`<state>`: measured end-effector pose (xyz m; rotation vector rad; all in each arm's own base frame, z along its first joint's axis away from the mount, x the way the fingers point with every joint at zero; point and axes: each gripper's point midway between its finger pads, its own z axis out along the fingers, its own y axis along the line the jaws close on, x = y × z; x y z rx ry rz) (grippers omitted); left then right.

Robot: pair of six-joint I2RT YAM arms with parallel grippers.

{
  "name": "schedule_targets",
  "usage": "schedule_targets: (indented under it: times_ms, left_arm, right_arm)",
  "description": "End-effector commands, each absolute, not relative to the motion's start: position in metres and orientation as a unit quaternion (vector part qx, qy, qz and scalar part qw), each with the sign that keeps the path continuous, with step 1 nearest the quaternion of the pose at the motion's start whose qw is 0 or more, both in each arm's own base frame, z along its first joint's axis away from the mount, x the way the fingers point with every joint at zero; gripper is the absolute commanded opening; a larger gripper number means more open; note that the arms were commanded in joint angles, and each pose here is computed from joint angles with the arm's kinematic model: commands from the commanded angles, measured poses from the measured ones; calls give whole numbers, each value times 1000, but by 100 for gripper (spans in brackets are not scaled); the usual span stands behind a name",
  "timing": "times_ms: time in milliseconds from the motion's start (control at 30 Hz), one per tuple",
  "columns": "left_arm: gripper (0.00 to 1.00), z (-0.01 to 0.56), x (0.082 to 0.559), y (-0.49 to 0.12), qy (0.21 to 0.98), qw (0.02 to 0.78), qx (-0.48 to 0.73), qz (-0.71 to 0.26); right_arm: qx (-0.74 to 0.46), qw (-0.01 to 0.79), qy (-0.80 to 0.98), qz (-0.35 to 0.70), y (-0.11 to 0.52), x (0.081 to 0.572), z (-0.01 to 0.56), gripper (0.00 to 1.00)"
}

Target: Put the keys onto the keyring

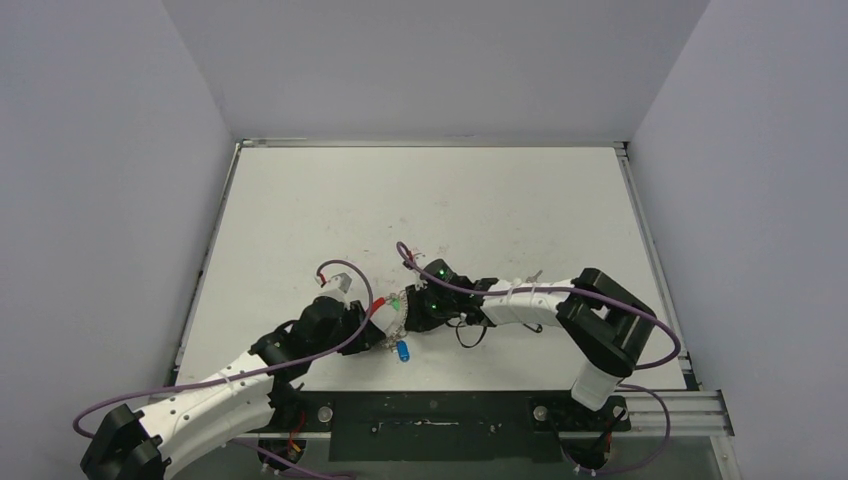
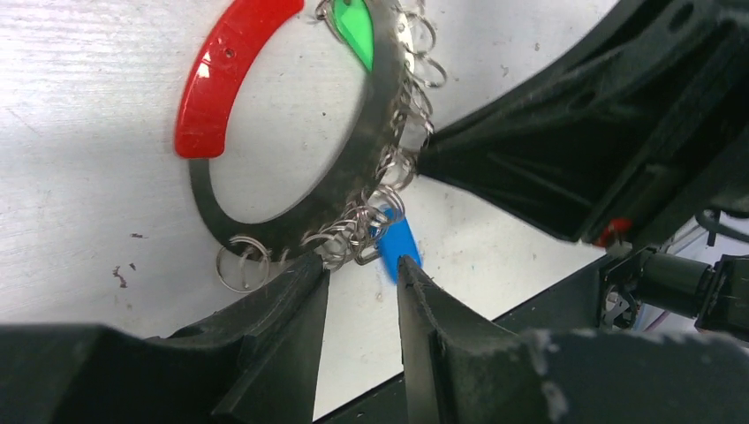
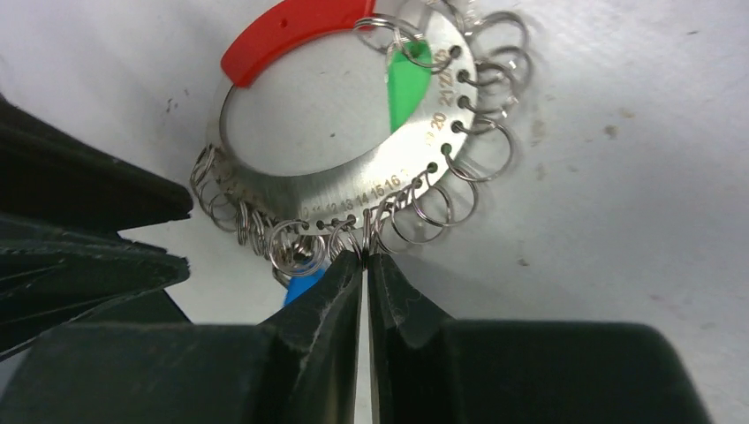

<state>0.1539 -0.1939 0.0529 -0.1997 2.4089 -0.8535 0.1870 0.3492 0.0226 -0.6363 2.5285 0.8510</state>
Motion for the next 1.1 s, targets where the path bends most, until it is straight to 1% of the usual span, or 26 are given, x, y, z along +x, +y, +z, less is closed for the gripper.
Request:
schedule_targets:
  times_ms: [0,100,167,233,267,367,400,433,533,633,700,900,1000,1067]
  left_arm:
    - [33,61,160,-189,901,297,-77,-307]
    - [34,59,159,-178,913,287,-87,-278]
    - [34,56,157,-166,925,273,-101,-246]
    - [36,54,157,-156,933,262,-114,-220]
    - [38,53,157,-152,936,258,-119,-210]
    - [42,46,157,-142,943,240,-138,-182]
    - [44,42,157,-140,946,233,-144,-175]
    - [46,39,156,-138,948,226,-149,-170]
    - [48,26,155,-135,954,202,-158,-157]
    - [47,20,157,-140,955,193,-153,-166]
    - [46,20,163,-146,952,197,-149,-178]
    - [40,20,171,-151,951,201,-134,-191]
    - [36,21,175,-152,952,204,-124,-190]
    - [33,23,180,-156,951,208,-115,-197]
  right_arm:
    - [-234,208,884,346,370,171,40,7]
    - [-233,200,876,372,377,158,49,5]
    - [-230,198,862,407,384,150,62,5]
    - [-224,215,852,422,384,153,76,8]
    - [-221,225,850,422,382,157,82,14]
    - [-205,256,856,399,366,180,91,36]
    - [-198,263,859,392,361,188,93,45]
    - [-193,267,863,384,357,196,93,51]
    - [-192,265,876,355,348,212,86,55]
    - [-198,254,885,336,349,218,74,55]
    - [-198,240,888,340,353,216,64,52]
    - [-195,210,889,358,363,195,44,25]
    - [-202,202,888,361,365,180,43,16]
    - [-207,197,886,365,367,170,43,12]
